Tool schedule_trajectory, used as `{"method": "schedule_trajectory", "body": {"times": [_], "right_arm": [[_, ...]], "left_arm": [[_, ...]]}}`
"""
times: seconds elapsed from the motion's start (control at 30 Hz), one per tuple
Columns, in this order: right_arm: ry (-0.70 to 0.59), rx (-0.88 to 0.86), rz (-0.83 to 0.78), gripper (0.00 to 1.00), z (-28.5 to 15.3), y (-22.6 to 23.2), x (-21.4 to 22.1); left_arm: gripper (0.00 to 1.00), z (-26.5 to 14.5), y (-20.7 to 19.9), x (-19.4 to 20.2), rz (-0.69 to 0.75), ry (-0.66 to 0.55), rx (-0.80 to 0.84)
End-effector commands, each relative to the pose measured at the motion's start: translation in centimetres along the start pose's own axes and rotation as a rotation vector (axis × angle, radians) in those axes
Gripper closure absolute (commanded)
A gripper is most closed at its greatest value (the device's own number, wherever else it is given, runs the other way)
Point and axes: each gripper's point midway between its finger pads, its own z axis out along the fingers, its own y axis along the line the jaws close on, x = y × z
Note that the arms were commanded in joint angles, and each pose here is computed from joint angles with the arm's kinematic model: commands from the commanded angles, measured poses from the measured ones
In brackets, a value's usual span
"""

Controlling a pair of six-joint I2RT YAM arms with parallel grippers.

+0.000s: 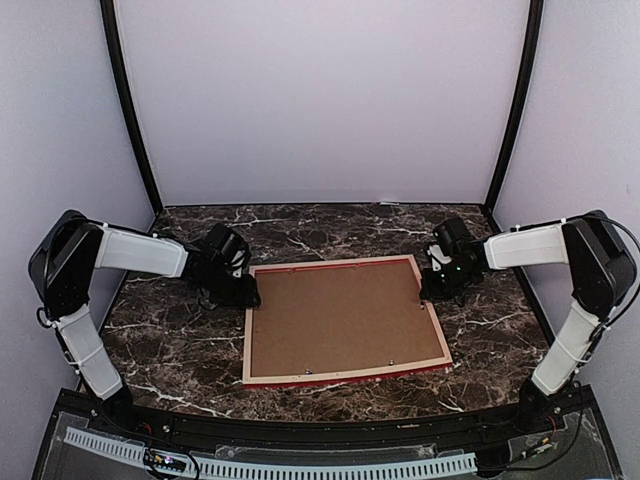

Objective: Put the photo into the frame
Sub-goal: Press the fastener onto the backboard.

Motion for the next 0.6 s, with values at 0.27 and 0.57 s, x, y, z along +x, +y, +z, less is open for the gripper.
{"method": "schedule_trajectory", "body": {"times": [0.27,0.57], "right_arm": [[0.032,-0.002,-0.005,0.86,0.4,-0.3,0.8],[0.037,-0.009,-0.007,0.86,0.5,-0.2,0.9]], "left_arm": [[0.62,-0.2,0.7,3.1,-0.084,0.051,0.014],[0.53,-0.4,-0.5,2.9,-0.169,0.011,0.103]]}}
